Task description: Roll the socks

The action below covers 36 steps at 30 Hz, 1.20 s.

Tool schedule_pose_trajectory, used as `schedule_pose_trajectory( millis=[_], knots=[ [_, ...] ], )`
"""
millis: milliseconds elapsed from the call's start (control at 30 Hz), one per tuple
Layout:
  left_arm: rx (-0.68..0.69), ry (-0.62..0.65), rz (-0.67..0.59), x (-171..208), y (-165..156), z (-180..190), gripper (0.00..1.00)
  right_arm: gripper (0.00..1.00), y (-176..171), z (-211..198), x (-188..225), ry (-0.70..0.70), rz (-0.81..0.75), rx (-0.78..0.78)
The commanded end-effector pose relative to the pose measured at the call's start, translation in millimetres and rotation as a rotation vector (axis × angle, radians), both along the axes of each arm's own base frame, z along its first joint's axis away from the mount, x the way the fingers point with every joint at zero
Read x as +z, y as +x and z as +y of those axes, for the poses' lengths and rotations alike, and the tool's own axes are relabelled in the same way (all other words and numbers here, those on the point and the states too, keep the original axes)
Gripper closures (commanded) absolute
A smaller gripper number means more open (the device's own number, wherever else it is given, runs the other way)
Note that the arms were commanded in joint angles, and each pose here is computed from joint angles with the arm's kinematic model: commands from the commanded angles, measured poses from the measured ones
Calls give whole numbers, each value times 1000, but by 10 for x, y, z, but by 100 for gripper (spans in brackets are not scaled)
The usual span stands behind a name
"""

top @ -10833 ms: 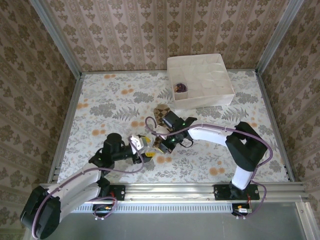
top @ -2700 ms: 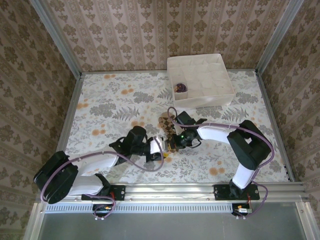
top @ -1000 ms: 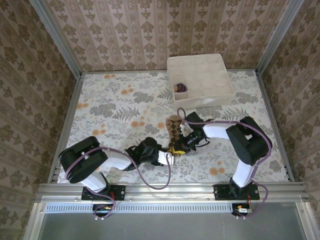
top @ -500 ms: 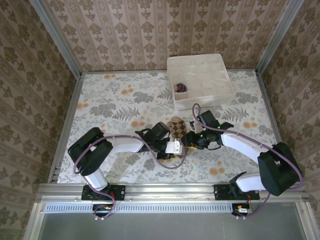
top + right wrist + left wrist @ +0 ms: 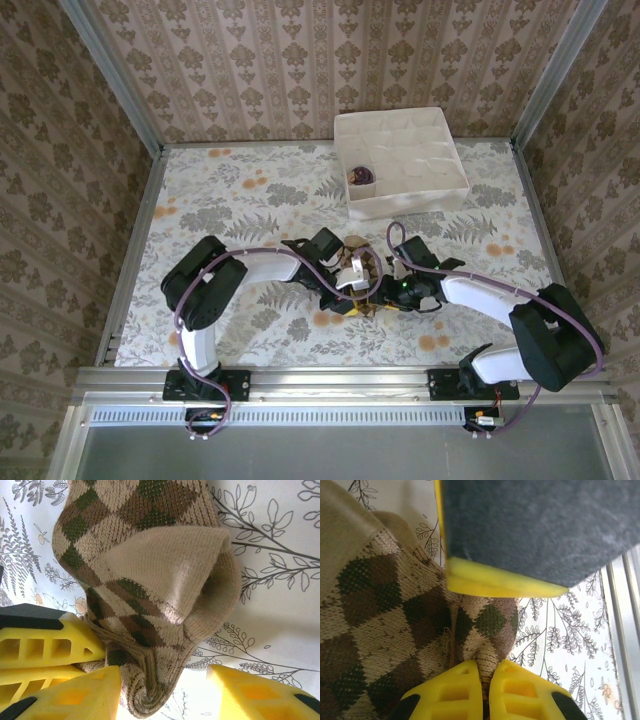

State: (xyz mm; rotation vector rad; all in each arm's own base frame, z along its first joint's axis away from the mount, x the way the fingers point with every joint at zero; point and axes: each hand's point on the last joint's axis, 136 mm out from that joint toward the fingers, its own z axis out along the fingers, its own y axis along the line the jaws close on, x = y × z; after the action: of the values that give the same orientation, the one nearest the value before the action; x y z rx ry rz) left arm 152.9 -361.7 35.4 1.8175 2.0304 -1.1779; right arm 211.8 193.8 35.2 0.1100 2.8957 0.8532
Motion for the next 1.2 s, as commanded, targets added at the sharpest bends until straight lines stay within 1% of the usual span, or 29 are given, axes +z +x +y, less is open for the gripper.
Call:
schedule_pose_trajectory(
  millis=[0,300,467,533,667,733,800,933,1033,1167],
  knots=[
    [56,172,167,-288,-174,266,100,51,29,0,-55,-26,-2,-13],
    [85,187,193,-323,-136,268,100,52,-7,109,-284,-56,69,23],
    [101,192,162,-345,-90,272,99,54,-37,127,-342,-96,91,43],
    [107,204,162,-362,-75,278,99,56,-9,105,-296,-112,62,38],
    [107,250,199,-428,-93,296,100,57,114,17,38,-102,-101,-9],
    [118,258,207,-443,-83,293,100,57,134,-58,178,-106,-157,-36],
    [134,259,220,-443,-57,286,100,57,124,-47,250,-73,-184,-37],
    [177,241,259,-431,8,249,100,58,44,46,201,22,-168,-55],
    [196,217,284,-411,26,225,100,58,-2,92,114,59,-140,-71],
    [201,212,294,-402,28,230,100,58,-19,161,78,73,-124,-61]
  ],
)
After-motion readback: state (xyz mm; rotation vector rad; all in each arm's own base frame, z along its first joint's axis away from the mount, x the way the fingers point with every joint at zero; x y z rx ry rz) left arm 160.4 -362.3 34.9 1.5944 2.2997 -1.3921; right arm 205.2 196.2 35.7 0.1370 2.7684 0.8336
